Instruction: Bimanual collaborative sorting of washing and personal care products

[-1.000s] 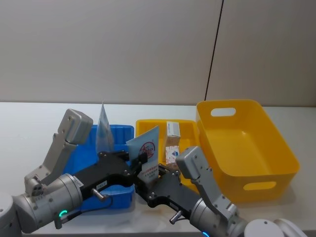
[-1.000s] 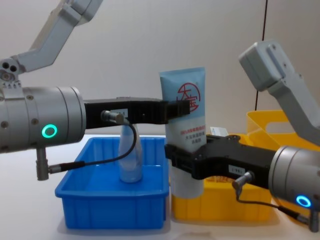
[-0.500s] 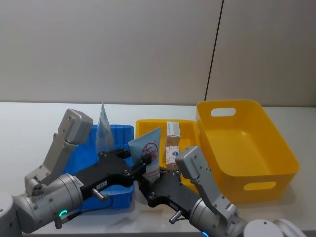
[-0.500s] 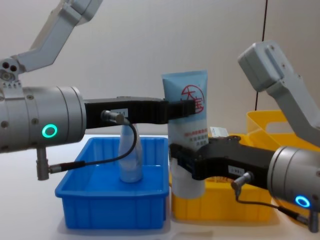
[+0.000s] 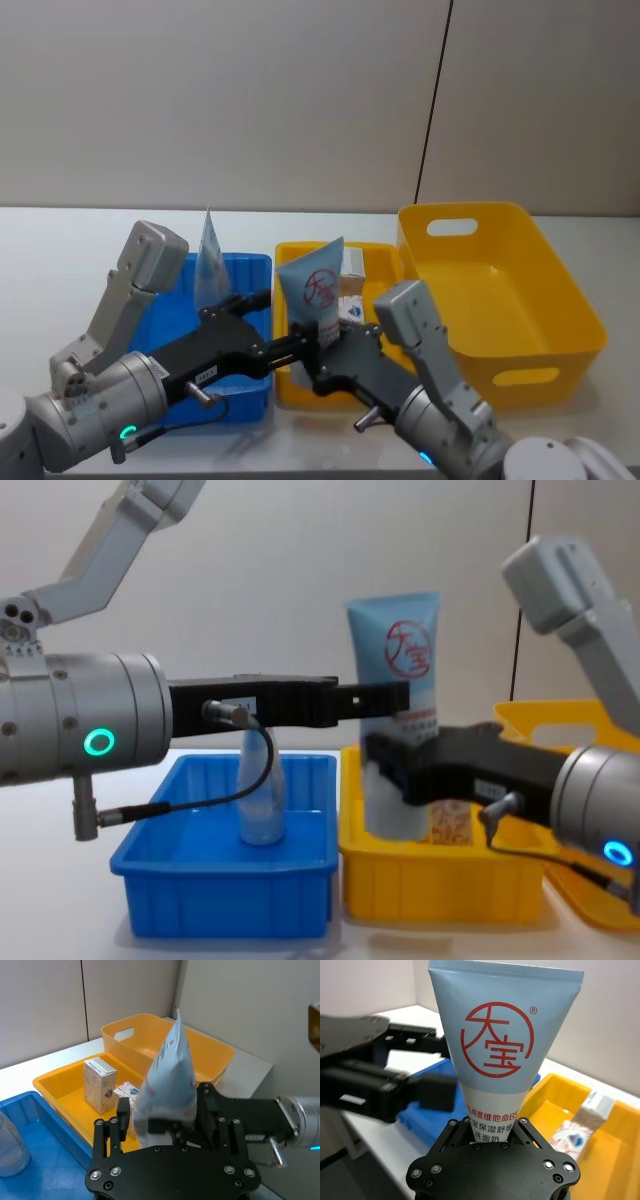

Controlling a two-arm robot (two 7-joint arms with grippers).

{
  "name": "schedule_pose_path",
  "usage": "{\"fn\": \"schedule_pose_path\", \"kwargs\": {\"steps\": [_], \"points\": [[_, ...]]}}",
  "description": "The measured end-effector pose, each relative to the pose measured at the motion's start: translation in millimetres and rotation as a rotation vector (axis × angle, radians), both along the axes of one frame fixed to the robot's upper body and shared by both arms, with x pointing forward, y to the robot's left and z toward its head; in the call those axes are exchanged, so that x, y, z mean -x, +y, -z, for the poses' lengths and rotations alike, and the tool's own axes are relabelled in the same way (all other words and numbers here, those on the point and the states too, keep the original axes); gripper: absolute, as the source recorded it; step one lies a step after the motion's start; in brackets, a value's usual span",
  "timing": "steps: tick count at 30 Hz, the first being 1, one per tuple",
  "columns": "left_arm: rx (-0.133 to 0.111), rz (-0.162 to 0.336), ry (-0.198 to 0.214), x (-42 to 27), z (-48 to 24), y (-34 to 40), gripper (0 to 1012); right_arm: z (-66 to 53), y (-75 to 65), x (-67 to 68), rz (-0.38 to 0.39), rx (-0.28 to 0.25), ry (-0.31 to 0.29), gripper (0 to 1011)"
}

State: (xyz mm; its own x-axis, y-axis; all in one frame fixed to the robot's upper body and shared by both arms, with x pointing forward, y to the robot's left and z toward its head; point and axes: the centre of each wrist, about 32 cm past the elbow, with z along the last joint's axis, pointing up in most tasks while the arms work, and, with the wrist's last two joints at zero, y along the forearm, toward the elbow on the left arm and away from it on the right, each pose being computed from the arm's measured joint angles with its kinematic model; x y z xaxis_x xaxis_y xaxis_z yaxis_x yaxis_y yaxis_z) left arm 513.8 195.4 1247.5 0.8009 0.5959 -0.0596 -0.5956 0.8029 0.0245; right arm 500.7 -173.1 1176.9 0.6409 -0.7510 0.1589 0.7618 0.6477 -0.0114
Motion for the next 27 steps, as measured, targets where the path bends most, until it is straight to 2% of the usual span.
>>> {"fn": "schedule_pose_path", "kwargs": {"steps": [4,7,18,27], "points": [[0.0,0.0,0.0,0.0,0.0,0.0,957,-6.2,-3.9,-2.8,0.029,-0.017,-0.037,168],[0.0,0.0,0.0,0.0,0.0,0.0,1000,-12.8,-7.8,-6.0,0.058,-0.035,-0.07,168],[-0.001,-0.001,0.0,0.0,0.0,0.0,1001,-41.4,-30.2,-20.1,0.205,-0.108,-0.191,168],[-0.001,-0.001,0.0,0.0,0.0,0.0,1001,-56.7,-53.2,-28.8,0.341,-0.137,-0.252,168]]}}
